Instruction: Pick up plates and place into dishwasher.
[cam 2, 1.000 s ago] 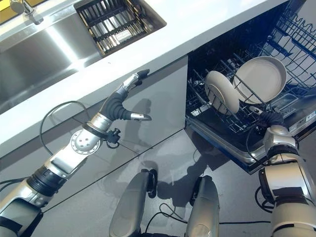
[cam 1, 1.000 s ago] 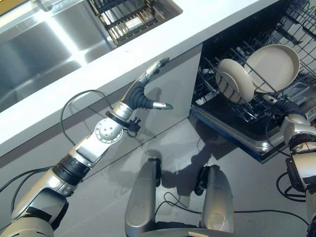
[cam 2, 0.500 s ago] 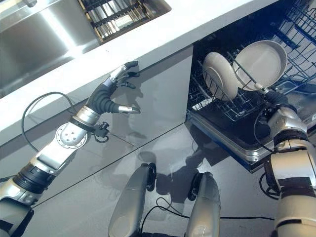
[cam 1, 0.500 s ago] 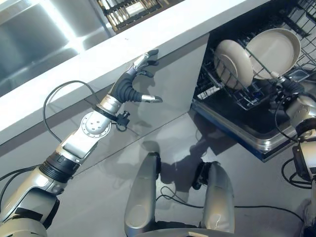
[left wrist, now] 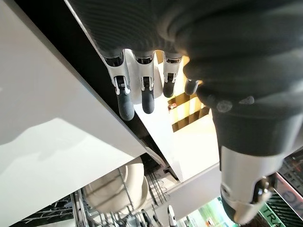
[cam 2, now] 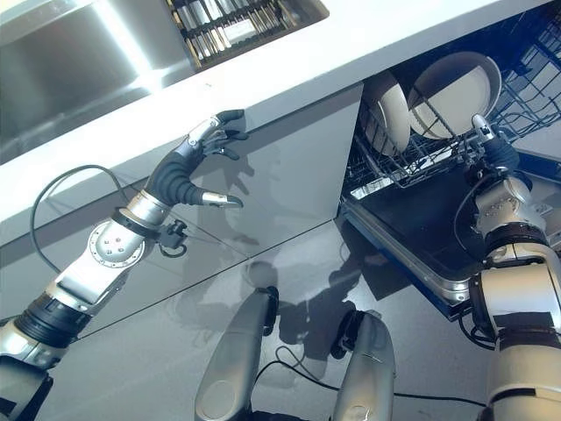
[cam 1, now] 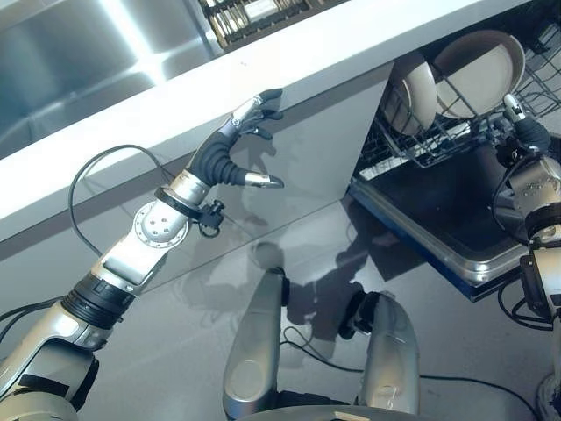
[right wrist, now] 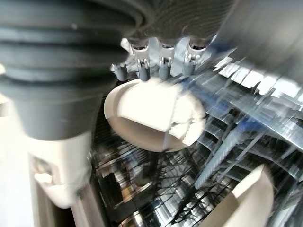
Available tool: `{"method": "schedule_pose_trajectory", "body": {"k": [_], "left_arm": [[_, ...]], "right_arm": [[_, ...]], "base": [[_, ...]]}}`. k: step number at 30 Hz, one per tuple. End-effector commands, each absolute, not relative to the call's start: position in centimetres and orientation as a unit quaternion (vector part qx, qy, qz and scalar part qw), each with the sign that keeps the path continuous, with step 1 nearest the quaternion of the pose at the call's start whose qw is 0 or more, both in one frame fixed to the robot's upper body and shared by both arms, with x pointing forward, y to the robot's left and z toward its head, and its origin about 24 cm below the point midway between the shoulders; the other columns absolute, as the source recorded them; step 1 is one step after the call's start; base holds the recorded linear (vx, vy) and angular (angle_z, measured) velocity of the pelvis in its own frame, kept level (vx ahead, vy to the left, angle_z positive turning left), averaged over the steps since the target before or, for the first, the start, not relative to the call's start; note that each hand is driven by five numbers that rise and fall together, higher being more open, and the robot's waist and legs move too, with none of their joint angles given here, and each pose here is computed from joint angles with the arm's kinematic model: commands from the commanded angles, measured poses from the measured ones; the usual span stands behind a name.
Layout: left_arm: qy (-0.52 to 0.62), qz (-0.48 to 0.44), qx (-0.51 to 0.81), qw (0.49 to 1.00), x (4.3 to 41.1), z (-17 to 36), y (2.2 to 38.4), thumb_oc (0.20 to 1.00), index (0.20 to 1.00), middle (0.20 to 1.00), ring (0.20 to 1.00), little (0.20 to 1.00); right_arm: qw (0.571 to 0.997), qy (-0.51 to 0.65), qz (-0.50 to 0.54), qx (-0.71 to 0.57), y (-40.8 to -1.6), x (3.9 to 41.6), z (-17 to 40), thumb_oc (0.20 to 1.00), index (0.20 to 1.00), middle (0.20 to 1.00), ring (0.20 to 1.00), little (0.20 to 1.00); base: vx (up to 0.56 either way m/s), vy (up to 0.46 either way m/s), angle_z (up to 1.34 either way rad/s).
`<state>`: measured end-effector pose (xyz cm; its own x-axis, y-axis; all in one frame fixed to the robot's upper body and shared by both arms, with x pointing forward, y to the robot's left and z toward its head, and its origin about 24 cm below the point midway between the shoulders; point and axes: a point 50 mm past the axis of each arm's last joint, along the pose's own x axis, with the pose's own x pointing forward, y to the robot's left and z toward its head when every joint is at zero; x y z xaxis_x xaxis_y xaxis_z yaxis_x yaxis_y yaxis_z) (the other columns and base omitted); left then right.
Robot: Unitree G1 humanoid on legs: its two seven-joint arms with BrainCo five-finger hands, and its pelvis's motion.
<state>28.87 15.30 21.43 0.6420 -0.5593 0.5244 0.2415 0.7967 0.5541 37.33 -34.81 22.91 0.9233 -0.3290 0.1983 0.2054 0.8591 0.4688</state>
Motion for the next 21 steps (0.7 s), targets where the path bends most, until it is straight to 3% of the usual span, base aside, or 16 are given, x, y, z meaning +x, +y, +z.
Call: {"method": "schedule_pose_trajectory", "body": {"k": [1, 6, 11, 15, 21], "left_arm": [[-0.412, -0.208, 0.198, 0.865, 27.7, 23.5, 16.5, 1.000, 1.000, 1.000, 1.000, 1.000], [-0.421, -0.205, 0.191, 0.863, 27.7, 23.4, 15.6, 1.000, 1.000, 1.000, 1.000, 1.000], [-0.434, -0.198, 0.189, 0.858, 27.5, 22.8, 14.2, 1.000, 1.000, 1.000, 1.000, 1.000], [-0.442, -0.193, 0.178, 0.858, 27.4, 22.3, 13.0, 1.000, 1.000, 1.000, 1.000, 1.000], [-0.448, -0.197, 0.171, 0.855, 27.4, 21.7, 11.4, 1.000, 1.000, 1.000, 1.000, 1.000]], "right_arm": [[0.940, -0.279, -0.117, 0.160, -33.1, 37.2, 30.4, 1.000, 1.000, 1.000, 1.000, 1.000], [0.938, -0.184, -0.295, 0.004, -35.7, 36.2, 27.5, 1.000, 1.000, 1.000, 1.000, 1.000], [0.911, -0.083, -0.387, -0.112, -37.4, 35.1, 22.9, 1.000, 1.000, 1.000, 1.000, 1.000], [0.862, -0.067, -0.466, -0.188, -38.2, 33.6, 20.4, 1.000, 1.000, 1.000, 1.000, 1.000], [0.781, -0.035, -0.595, -0.187, -39.0, 30.8, 15.5, 1.000, 1.000, 1.000, 1.000, 1.000]], "base": [[-0.06, 0.075, 0.00], [-0.08, 0.091, 0.00], [-0.06, 0.127, -0.17], [-0.01, 0.128, -0.25], [-0.02, 0.106, -0.21]]}}
